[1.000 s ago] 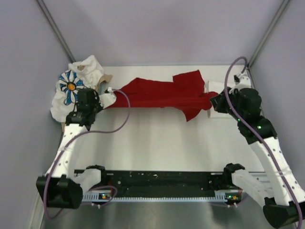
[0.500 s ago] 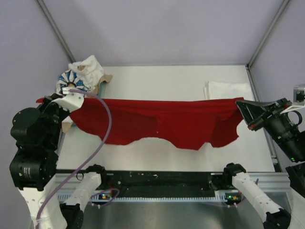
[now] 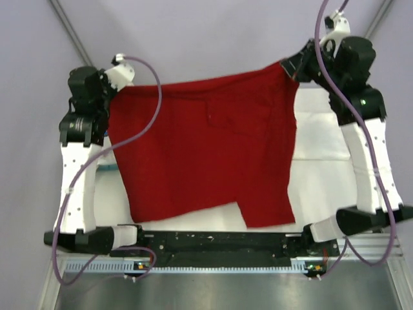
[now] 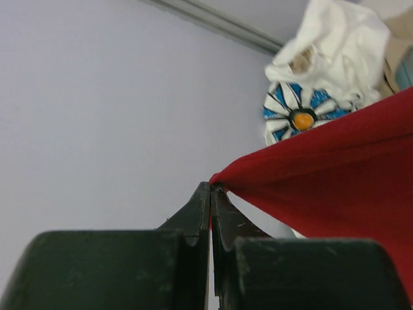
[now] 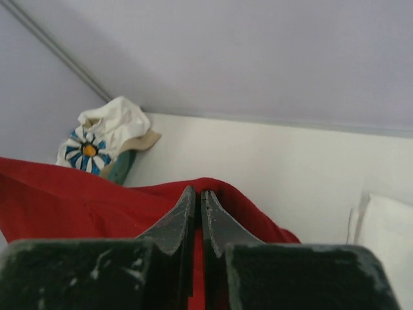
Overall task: Fold and stack the t-shirts
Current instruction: Flatten out the tshirt, then grap the side of the flattened tshirt closest away from the robot with both arms
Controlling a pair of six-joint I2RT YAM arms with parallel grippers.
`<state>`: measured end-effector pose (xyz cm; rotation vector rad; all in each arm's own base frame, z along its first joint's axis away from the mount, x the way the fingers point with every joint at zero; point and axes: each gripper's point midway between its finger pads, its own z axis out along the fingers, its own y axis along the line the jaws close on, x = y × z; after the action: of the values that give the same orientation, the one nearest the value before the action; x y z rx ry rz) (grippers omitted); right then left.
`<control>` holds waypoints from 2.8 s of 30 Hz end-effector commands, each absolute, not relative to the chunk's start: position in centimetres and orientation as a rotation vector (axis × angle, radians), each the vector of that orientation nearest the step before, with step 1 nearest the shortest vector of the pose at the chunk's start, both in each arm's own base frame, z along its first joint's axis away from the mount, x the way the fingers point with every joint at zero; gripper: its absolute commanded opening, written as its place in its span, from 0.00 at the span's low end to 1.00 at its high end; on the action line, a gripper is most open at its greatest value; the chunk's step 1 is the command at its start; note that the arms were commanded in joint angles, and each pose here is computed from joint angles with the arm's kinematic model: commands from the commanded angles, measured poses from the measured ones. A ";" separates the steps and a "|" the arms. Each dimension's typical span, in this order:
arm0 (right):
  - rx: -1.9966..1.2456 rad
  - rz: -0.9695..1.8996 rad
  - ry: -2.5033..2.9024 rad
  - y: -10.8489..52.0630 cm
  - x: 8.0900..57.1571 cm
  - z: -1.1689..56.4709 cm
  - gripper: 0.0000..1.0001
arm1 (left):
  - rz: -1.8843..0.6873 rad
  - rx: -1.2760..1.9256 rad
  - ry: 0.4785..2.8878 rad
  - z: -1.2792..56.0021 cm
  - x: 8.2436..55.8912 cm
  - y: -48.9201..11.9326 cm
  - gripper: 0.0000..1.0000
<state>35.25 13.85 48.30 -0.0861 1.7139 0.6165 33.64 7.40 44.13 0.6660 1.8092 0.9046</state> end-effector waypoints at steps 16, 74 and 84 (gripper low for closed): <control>-0.091 0.583 1.392 10.6 34.8 57.7 0.00 | 1.012 0.491 1.449 53.7 34.4 7.8 0.00; 0.131 0.238 2.934 15.3 15.2 0.2 0.32 | 0.281 1.584 2.303 7.1 18.5 4.1 0.48; 0.322 0.432 2.743 13.1 12.3 7.8 0.00 | 0.135 1.680 2.269 6.5 16.9 2.4 0.50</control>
<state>14.26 13.85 3.65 0.2126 2.8105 0.3290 17.82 3.50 6.79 1.6102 2.3096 0.2185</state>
